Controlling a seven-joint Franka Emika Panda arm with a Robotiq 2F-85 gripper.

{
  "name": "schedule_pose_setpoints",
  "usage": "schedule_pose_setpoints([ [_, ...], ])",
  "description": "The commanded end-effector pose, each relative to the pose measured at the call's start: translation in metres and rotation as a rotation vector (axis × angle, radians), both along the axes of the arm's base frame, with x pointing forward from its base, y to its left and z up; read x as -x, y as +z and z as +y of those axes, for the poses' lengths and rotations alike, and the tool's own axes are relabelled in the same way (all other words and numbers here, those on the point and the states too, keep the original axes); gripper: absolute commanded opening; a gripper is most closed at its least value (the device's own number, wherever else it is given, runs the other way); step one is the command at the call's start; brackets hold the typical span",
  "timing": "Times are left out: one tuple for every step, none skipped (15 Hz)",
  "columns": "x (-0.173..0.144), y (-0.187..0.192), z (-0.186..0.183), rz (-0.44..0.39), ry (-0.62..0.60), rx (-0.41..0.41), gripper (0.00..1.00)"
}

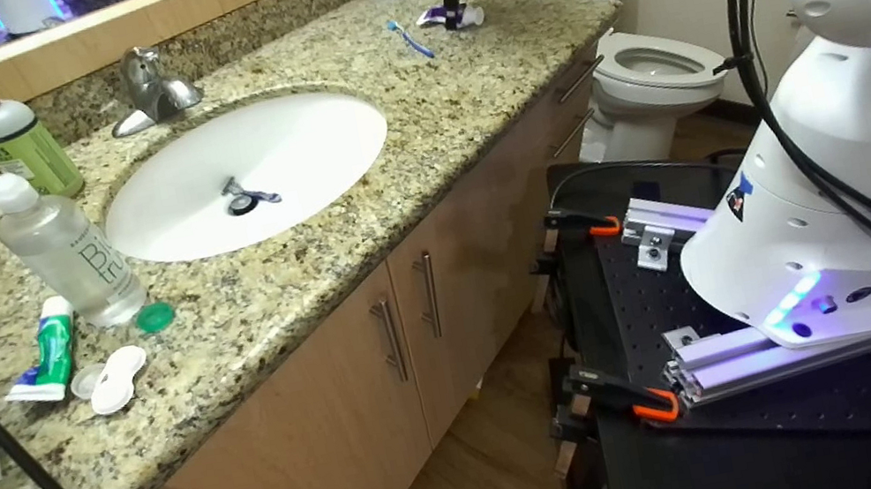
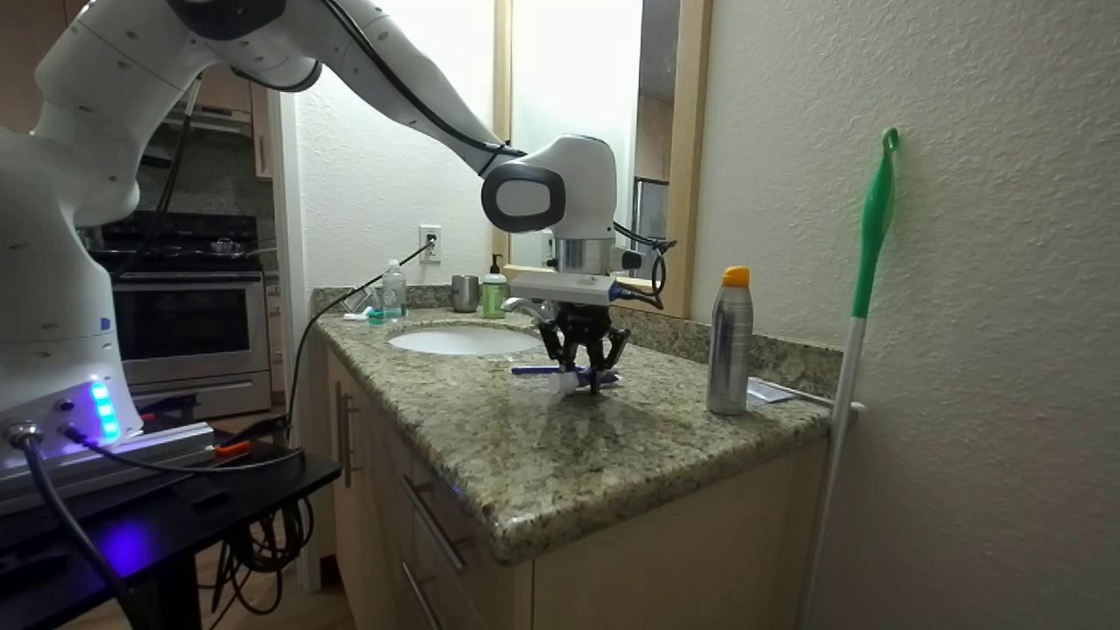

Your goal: Move the purple toothpaste to the left side of the counter

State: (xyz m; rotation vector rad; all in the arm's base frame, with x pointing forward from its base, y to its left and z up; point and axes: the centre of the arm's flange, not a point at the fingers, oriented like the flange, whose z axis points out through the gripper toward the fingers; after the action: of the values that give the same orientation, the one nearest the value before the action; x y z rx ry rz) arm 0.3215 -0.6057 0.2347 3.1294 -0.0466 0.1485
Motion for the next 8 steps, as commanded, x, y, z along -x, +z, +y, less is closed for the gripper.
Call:
schedule_pose_setpoints([
  [-0.003,0.004,0.001,-0.013,-0.002,0.019,0.11],
  [-0.005,0.006,0.003,-0.006,-0.003,0.018,0.05],
  [-0.004,0.008,0.008,-0.002,0.002,0.017,0.02],
  [-0.005,0.014,0.014,0.005,0.015,0.012,0.04],
  [-0.002,0.023,0.025,0.014,0.039,0.002,0.05],
  [0.000,0.033,0.035,0.022,0.068,-0.005,0.02],
  [0.006,0.049,0.050,0.023,0.119,-0.008,0.00],
  [0.014,0.065,0.064,0.031,0.173,-0.010,0.03],
])
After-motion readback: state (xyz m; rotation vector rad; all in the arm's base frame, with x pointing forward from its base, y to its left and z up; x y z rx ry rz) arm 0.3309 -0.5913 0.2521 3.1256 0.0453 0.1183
